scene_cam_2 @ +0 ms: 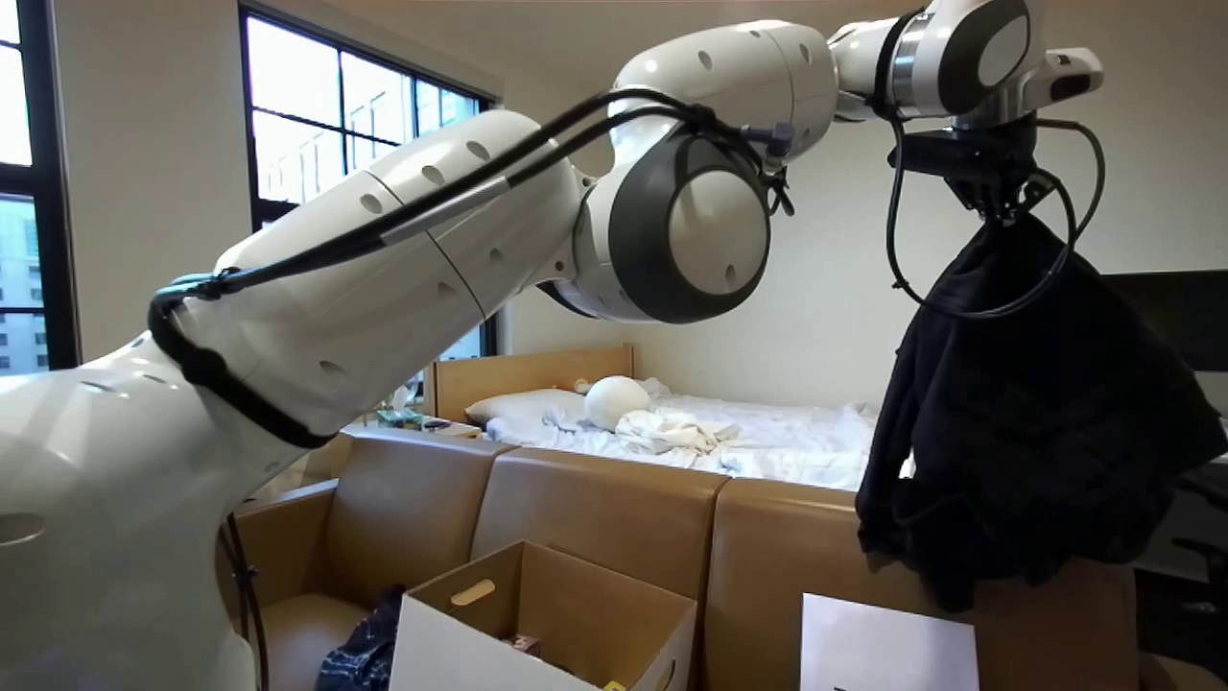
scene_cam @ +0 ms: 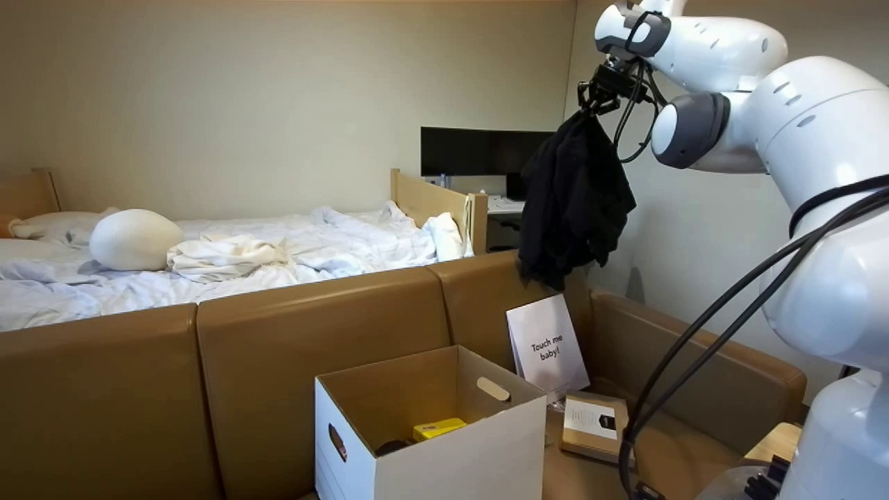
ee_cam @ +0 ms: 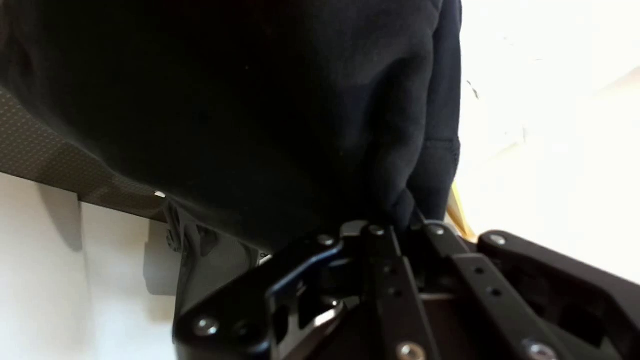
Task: Put the dark blue cloth in the box
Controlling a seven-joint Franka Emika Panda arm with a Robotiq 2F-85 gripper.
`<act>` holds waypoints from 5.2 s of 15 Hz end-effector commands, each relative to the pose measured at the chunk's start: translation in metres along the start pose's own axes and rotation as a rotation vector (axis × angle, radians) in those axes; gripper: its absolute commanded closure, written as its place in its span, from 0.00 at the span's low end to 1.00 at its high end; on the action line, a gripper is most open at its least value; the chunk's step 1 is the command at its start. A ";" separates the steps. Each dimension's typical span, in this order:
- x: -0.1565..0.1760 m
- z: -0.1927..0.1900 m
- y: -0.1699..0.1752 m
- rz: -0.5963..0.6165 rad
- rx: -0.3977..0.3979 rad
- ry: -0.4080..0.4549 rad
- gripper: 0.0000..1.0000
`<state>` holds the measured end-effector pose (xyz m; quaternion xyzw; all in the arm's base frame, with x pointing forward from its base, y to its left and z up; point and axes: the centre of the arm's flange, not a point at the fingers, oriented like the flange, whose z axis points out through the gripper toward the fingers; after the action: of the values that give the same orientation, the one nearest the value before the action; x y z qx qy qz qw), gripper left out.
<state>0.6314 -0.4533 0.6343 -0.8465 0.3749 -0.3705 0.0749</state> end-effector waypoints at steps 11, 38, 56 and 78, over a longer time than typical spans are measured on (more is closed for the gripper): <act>-0.094 -0.017 -0.080 -0.473 -0.011 0.143 0.95; -0.021 -0.036 0.039 0.055 -0.179 0.328 0.95; -0.091 0.183 0.097 -0.181 -0.621 -0.277 0.94; -0.256 0.314 0.239 -0.074 -0.365 -0.946 0.92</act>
<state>0.5941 -0.4927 0.1674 -0.9336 0.3285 0.1223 0.0741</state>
